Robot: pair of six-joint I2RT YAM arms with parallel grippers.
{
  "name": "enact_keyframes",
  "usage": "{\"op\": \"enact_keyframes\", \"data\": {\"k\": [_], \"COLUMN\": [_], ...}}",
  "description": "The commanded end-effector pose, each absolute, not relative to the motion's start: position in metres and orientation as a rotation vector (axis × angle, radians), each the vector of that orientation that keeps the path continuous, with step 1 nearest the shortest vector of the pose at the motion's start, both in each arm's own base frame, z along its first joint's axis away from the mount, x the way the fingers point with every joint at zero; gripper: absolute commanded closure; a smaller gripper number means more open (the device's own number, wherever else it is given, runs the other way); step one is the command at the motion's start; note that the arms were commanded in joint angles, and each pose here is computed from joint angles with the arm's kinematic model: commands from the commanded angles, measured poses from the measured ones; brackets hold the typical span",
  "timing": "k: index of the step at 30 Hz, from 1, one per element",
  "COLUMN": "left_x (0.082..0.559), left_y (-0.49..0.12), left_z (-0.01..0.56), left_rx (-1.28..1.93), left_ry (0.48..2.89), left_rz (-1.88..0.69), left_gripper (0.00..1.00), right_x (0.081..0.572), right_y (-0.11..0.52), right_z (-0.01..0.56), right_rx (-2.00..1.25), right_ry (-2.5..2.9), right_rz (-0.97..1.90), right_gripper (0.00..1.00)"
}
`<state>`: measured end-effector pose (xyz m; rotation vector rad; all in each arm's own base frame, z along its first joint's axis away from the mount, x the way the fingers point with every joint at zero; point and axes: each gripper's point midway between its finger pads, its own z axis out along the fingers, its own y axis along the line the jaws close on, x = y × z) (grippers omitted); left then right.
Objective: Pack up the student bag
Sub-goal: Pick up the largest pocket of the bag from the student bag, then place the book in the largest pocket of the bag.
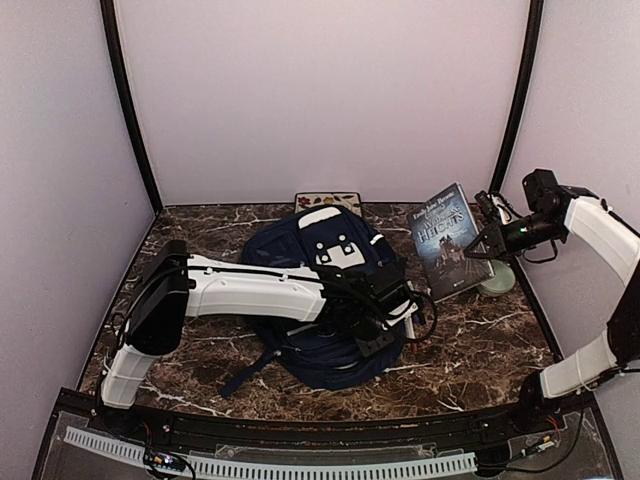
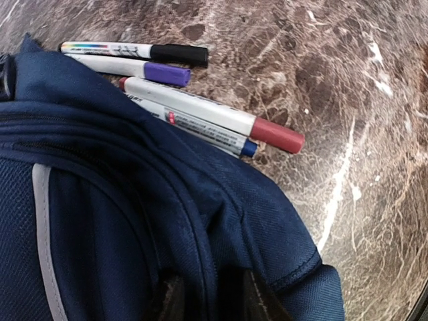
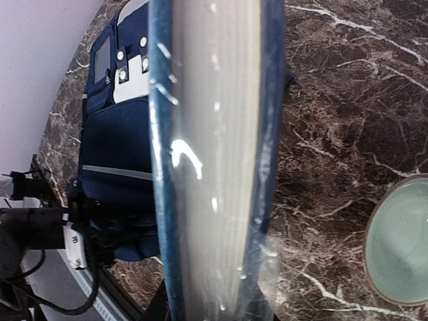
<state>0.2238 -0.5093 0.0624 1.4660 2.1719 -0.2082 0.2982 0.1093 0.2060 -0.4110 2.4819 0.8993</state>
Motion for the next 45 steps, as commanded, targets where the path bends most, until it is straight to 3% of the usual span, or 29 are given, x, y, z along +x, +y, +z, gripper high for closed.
{"op": "enact_keyframes", "data": {"k": [1, 8, 25, 36, 45], "left_x": [0.246, 0.26, 0.317, 0.38, 0.41], "left_y": [-0.49, -0.493, -0.436, -0.42, -0.409], "left_z": [0.076, 0.115, 0.285, 0.294, 0.31], "left_rx": [1.395, 1.289, 0.836, 0.67, 0.477], "left_ry": [2.148, 2.076, 1.88, 1.869, 1.844], "left_rz": [-0.046, -0.044, -0.271, -0.339, -0.418], "left_gripper": [0.75, 1.0, 1.0, 1.0, 1.0], "right_x": [0.317, 0.315, 0.28, 0.22, 0.188], "right_y": [0.107, 0.108, 0.133, 0.159, 0.204], "right_z": [0.229, 0.231, 0.293, 0.308, 0.267], "right_rx": [-0.638, -0.641, -0.643, -0.77, -0.902], "right_ry": [2.306, 2.308, 2.245, 2.083, 2.047], "right_rz": [0.76, 0.78, 1.072, 1.373, 1.602], "right_gripper": [1.0, 1.0, 1.0, 1.0, 1.0]}}
